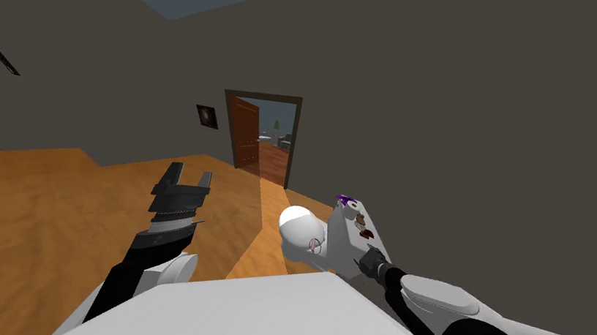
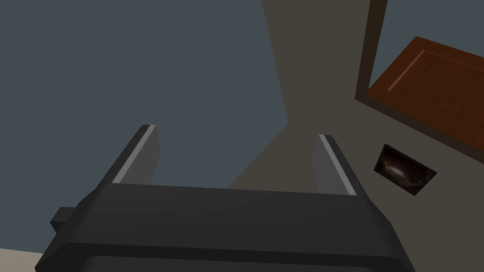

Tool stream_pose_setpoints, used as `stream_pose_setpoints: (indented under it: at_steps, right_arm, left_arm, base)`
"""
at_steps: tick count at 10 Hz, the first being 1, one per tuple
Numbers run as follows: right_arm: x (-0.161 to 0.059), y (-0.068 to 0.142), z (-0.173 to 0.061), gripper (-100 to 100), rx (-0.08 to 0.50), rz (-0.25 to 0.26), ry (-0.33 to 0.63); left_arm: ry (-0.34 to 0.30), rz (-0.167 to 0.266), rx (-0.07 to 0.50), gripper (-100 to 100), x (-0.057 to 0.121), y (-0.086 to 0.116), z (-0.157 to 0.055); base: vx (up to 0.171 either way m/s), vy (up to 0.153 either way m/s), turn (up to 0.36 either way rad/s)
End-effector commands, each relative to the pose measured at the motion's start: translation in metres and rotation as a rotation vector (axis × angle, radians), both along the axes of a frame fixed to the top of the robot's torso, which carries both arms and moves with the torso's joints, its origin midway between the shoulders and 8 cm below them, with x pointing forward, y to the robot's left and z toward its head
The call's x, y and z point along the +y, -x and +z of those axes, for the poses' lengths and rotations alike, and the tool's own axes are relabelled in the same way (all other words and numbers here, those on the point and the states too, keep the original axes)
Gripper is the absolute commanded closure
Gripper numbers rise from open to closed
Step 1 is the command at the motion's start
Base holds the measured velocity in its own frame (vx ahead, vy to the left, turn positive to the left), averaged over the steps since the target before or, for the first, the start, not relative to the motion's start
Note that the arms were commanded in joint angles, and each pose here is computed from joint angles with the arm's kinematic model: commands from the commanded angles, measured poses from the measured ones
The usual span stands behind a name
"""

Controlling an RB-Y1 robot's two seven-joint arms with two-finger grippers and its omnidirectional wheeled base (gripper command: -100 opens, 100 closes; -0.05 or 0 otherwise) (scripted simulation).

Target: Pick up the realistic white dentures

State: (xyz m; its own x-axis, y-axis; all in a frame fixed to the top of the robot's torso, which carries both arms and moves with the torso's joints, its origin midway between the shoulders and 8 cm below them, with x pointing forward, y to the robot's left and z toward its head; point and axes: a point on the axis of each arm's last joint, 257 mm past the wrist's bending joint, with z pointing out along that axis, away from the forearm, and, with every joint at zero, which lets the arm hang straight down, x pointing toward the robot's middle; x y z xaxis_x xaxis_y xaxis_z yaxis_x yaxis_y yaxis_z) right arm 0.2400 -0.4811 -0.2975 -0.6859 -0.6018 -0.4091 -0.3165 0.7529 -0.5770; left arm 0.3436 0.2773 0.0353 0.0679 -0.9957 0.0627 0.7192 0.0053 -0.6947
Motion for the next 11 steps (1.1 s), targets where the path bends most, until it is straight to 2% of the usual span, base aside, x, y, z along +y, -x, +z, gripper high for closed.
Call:
stream_pose_setpoints:
  at_steps: [1, 2, 4, 5, 7, 8, 10, 11]
  right_arm:
    - [-0.017, 0.006, 0.002, -100, 0.033, 0.026, 0.079]
    - [-0.017, 0.006, 0.002, -100, 0.033, 0.026, 0.079]
    - [-0.039, 0.019, 0.005, -100, 0.085, 0.054, 0.177]
    - [-0.04, 0.018, 0.008, -100, 0.088, 0.066, 0.187]
    - [-0.056, 0.03, 0.011, -100, 0.14, 0.099, 0.264]
    - [-0.065, 0.043, 0.01, -100, 0.188, 0.12, 0.305]
    - [-0.062, 0.04, 0.01, -100, 0.181, 0.118, 0.299]
    - [-0.063, 0.041, 0.01, 0, 0.182, 0.118, 0.301]
  left_arm:
    - [0.0, 0.0, 0.0, 0, 0.0, 0.0, 0.0]
    - [0.0, 0.0, 0.0, 0, 0.0, 0.0, 0.0]
    - [0.0, 0.0, 0.0, 0, 0.0, 0.0, 0.0]
    - [0.0, 0.0, 0.0, 0, 0.0, 0.0, 0.0]
    - [0.0, 0.0, 0.0, 0, 0.0, 0.0, 0.0]
    - [0.0, 0.0, 0.0, 0, 0.0, 0.0, 0.0]
    - [0.0, 0.0, 0.0, 0, 0.0, 0.0, 0.0]
    - [0.0, 0.0, 0.0, 0, 0.0, 0.0, 0.0]
  base:
    - [0.037, -0.091, 0.181]
    - [0.037, -0.073, 0.08]
    - [0.067, -0.083, 0.211]
    - [0.062, -0.092, 0.094]
    - [0.042, -0.102, 0.15]
    - [0.08, -0.151, 0.276]
    - [0.06, -0.086, 0.055]
    - [0.007, -0.011, 0.002]
